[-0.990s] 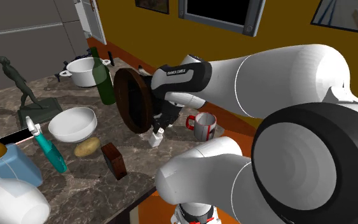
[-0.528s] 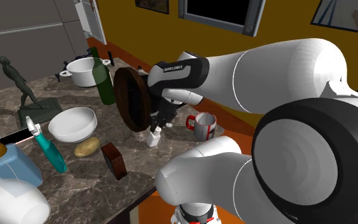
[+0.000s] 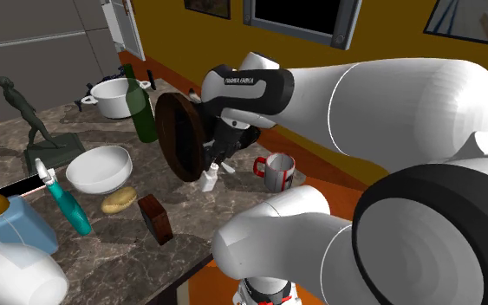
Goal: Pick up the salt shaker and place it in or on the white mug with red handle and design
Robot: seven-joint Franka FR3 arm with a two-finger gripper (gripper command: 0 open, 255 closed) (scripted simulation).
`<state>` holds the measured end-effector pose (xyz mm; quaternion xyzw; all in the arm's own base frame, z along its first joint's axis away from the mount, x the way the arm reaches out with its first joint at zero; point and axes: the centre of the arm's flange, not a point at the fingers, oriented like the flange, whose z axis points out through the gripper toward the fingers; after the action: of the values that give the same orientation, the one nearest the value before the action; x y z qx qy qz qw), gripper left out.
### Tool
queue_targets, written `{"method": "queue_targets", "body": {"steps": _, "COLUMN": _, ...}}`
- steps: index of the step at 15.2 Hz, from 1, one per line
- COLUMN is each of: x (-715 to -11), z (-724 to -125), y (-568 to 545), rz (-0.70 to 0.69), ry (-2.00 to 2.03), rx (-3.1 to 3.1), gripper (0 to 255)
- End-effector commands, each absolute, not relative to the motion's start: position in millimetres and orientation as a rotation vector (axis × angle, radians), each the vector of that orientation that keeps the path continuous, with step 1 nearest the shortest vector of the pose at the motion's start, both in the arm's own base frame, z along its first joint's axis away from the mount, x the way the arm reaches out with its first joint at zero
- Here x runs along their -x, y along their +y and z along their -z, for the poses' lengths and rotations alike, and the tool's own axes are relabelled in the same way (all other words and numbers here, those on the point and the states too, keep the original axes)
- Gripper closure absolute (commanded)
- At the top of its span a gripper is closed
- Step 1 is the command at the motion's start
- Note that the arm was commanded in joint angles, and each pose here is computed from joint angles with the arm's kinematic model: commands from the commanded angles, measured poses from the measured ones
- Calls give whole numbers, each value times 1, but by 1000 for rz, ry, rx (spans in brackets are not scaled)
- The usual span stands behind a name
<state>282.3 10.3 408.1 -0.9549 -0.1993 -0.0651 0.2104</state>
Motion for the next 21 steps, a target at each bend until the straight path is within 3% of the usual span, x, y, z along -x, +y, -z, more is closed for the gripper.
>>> {"method": "queue_targets", "body": {"steps": 1, "x": -283, "z": -419, "y": 10, "rz": 180, "ry": -554, "rx": 2654, "gripper": 255}}
{"method": "queue_targets", "body": {"steps": 21, "x": -283, "z": -519, "y": -3, "rz": 180, "ry": -554, "rx": 2654, "gripper": 255}}
